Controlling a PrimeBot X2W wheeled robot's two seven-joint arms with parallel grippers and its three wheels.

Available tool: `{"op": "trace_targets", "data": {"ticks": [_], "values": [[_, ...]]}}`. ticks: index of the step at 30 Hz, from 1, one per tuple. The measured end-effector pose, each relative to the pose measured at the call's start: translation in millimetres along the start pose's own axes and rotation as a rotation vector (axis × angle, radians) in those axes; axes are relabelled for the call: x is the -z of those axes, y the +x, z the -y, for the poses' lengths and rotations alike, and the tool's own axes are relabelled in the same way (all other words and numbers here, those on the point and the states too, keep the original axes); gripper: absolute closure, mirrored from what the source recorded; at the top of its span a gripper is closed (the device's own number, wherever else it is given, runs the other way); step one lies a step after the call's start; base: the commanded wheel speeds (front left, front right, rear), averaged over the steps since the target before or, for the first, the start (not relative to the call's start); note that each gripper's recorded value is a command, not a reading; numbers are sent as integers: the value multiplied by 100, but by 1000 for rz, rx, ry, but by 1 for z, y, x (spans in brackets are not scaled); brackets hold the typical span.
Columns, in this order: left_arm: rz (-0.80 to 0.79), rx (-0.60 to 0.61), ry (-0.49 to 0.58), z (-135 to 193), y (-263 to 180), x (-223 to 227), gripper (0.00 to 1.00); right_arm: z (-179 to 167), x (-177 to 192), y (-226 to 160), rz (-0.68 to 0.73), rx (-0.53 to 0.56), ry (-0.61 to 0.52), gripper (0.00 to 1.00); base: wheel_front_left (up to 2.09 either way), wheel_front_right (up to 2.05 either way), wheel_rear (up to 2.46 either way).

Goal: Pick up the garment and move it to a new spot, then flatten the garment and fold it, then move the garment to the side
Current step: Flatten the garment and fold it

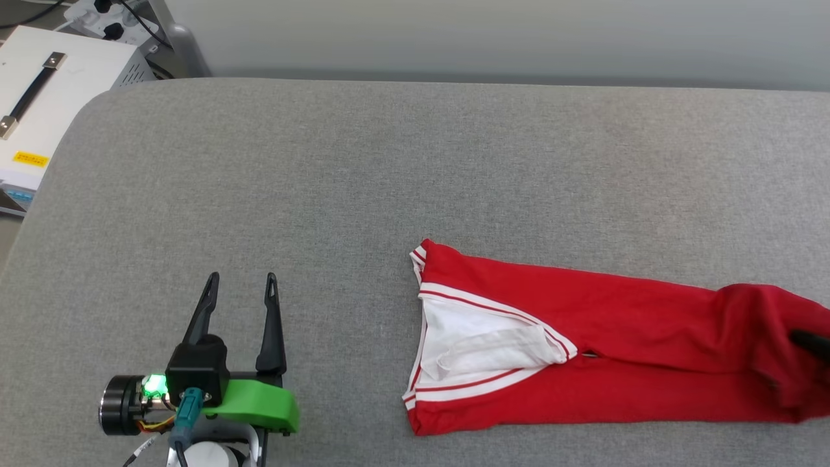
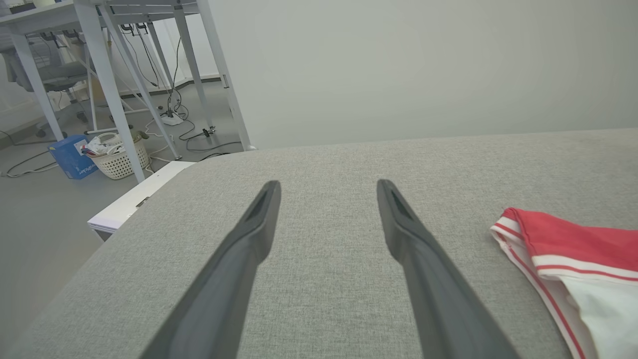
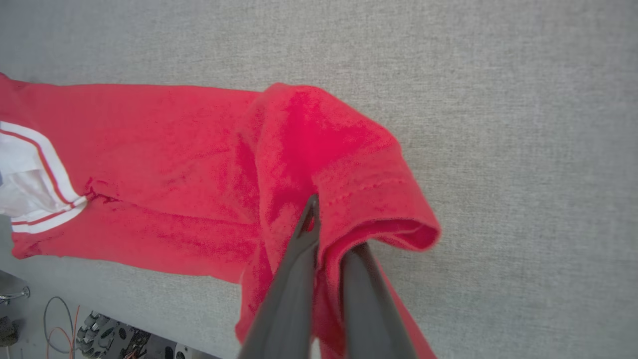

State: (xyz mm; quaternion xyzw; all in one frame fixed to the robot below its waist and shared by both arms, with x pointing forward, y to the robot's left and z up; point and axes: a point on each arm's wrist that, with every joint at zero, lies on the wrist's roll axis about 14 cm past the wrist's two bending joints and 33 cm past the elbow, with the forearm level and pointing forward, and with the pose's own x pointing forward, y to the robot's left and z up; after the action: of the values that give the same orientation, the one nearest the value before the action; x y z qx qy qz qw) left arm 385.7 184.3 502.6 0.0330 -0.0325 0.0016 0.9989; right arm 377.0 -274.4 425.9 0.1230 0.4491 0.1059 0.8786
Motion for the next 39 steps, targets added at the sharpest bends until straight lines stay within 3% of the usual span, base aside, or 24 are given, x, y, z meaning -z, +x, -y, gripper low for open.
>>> {"op": "trace_targets", "data": {"ticks": [10,18,24,30,34,35,36,37,39], "values": [[-19,9,-11,5,-6,6,0,-137,3,11,-53,-369,-176,100,0,0,0],[-47,2,-18,4,-1,16,0,-213,-7,46,-79,-487,-363,100,0,0,0],[-62,-11,-18,-1,9,23,0,-247,1,79,-135,-534,-413,100,0,0,0],[-82,-31,-19,-7,15,32,0,-249,37,111,-253,-527,-383,100,0,0,0],[-95,-36,-23,-7,15,36,0,-251,39,123,-222,-516,-382,100,0,0,0],[-95,-35,-23,-6,14,36,0,-252,37,123,-199,-519,-375,80,0,0,0],[-94,-33,-22,-6,14,35,0,-253,36,122,-184,-522,-376,52,0,0,0],[-91,-32,-21,-7,14,34,0,-256,34,120,-157,-528,-378,0,0,0,0],[-83,-37,-21,-8,14,31,0,-260,25,113,-98,-545,-383,0,0,0,0]]}}
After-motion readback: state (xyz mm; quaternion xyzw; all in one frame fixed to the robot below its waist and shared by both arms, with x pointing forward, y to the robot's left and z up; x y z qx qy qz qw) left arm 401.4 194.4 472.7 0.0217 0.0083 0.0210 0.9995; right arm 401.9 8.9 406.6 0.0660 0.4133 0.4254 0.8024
